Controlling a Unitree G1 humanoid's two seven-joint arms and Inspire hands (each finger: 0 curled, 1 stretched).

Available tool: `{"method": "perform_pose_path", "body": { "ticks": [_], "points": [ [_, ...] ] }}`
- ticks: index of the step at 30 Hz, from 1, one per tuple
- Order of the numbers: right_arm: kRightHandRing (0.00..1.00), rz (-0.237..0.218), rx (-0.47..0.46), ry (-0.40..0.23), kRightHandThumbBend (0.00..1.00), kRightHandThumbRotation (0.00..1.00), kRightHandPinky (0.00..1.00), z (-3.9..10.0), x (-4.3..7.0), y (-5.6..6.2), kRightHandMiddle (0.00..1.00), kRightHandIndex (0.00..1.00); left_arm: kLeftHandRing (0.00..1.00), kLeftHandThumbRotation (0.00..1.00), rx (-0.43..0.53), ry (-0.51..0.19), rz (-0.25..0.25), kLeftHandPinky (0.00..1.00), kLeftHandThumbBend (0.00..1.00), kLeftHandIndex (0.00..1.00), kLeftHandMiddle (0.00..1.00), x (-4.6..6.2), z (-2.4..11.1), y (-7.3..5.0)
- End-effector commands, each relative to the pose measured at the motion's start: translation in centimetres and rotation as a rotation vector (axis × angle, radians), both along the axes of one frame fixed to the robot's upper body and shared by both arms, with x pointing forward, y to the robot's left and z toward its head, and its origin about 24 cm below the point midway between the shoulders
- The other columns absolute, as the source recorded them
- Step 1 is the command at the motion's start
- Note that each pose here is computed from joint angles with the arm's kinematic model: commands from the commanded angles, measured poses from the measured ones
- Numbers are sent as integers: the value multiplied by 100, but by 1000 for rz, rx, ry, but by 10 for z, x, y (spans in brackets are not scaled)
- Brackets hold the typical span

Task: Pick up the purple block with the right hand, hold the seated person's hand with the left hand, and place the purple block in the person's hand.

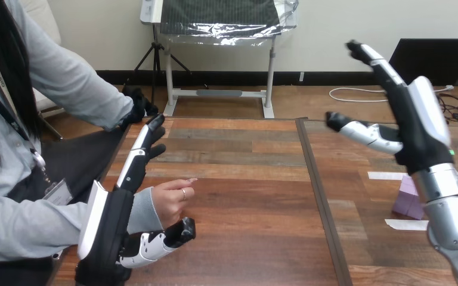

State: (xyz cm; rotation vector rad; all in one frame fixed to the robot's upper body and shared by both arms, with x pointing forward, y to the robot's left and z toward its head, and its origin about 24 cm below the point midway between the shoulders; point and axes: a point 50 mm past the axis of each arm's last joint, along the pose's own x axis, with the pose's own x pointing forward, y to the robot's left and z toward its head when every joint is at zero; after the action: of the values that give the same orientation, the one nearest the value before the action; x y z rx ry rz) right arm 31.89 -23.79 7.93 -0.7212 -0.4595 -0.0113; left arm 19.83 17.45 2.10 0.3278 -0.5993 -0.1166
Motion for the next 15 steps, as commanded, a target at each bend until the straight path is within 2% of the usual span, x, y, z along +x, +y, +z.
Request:
{"method": "perform_pose_path", "body": {
  "ticks": [1, 15],
  "points": [
    [91, -47, -26, -41, 100, 84, 83, 22, 15, -7, 90, 91, 93, 85, -7, -75, -7, 86, 100, 95, 96, 8, 12, 0],
    [91, -133, -87, 6, 100, 82, 81, 23, 25, -18, 89, 90, 93, 85, 2, -88, -15, 85, 100, 96, 96, 9, 14, 2]
  ]
}}
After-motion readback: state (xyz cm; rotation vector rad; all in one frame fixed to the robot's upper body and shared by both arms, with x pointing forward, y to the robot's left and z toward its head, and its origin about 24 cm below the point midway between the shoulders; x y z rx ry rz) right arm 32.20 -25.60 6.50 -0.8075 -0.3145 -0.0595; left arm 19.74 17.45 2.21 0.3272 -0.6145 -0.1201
